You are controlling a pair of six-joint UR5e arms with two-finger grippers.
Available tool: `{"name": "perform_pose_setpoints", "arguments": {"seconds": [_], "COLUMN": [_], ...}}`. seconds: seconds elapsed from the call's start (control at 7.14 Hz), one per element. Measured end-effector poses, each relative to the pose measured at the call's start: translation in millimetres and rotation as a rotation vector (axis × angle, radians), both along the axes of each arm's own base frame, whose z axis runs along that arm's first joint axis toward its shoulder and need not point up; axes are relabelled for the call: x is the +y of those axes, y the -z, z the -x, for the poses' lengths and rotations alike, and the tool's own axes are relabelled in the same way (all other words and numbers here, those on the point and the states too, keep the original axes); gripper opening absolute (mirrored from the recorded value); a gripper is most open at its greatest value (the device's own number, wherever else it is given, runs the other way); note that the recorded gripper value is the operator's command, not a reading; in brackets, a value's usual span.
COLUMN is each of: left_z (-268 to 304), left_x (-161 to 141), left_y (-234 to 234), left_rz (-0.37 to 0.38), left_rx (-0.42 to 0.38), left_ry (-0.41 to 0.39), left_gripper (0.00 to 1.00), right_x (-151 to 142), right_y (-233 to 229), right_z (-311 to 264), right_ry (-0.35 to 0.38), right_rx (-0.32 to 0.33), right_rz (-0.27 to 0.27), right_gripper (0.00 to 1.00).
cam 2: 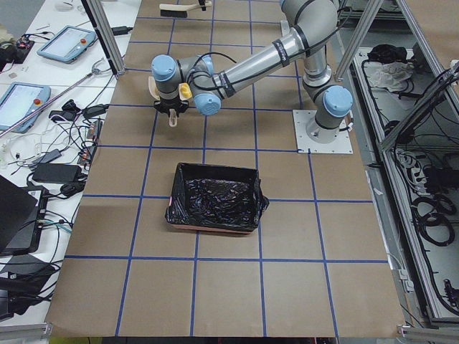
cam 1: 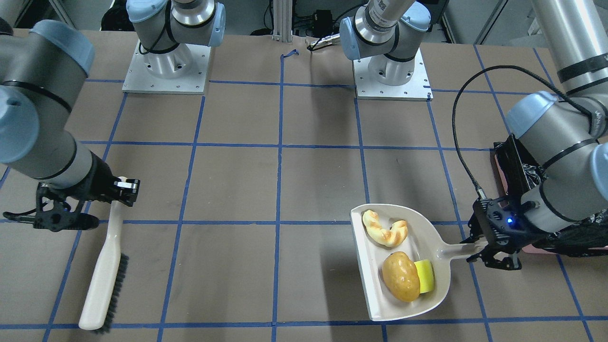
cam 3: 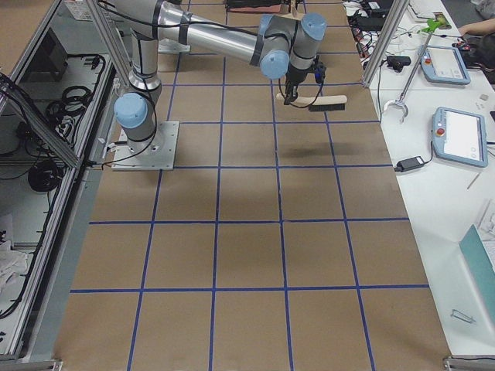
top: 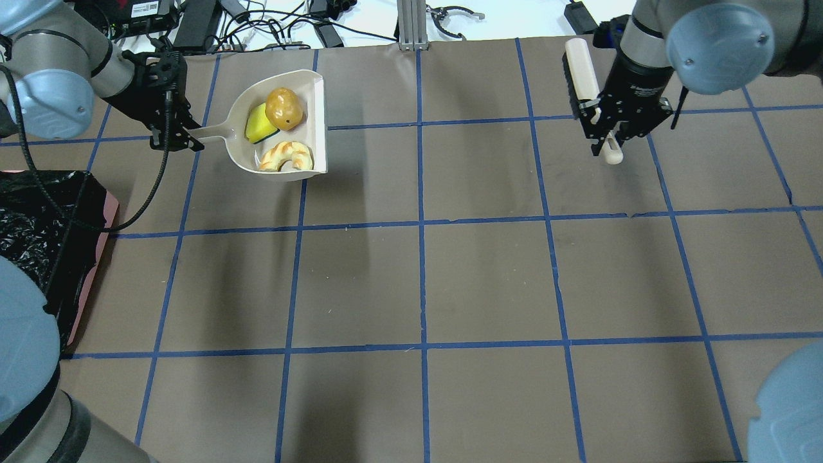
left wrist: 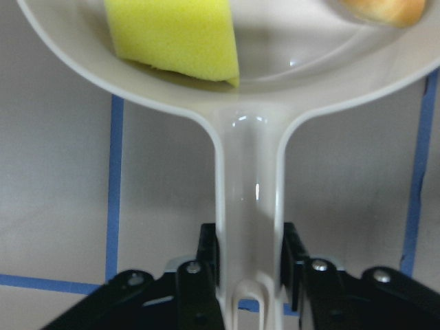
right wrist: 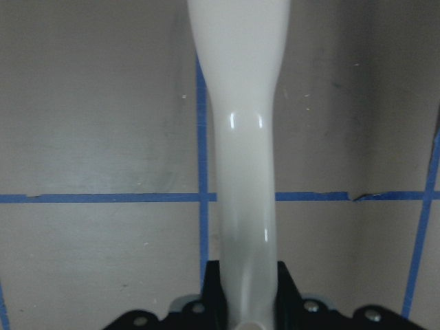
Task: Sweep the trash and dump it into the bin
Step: 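Carry the loaded dustpan over the black trash bin with the left gripper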
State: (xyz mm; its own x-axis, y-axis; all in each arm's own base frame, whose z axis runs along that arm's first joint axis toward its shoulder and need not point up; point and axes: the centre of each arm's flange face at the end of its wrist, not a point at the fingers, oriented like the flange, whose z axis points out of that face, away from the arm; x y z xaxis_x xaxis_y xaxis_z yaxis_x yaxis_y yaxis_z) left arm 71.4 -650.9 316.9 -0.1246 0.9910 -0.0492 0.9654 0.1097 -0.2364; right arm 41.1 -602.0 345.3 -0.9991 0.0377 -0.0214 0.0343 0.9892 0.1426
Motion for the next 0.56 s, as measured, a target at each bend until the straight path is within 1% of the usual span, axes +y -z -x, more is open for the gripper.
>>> {"name": "perform_pose_setpoints", "arguments": {"seconds": [0.14,0.28,0.42,0.56], "left_z": [-22.8,-51.0,-88.2,-137.8], "left_x": [15.9,34.0,54.2,78.1], "left_y": [-22.8,-43.9,-60.0,-71.0], "left_rz": [-0.007,-0.003,0.009,0.027], "left_rx": [0.027,0.043,0.045,0.027], "left_ry": [-0.015,-0.007,0.019,0.051], "left_gripper": [0.00,0.00,0.00,0.00], "right_x": [3.2,4.6,4.5,4.5], "right_y": [15.5,31.9,46.4,56.8], "right_z": [30.4,50.0,60.9,68.5], "right_ry": [0.029,0.026,-0.007,-0.050], "right_rx": [-0.001,0.022,0.050,0.056], "right_rz": [-0.022,-0.030,-0.031,-0.037], "right_gripper": [0.00,0.00,0.00,0.00]}}
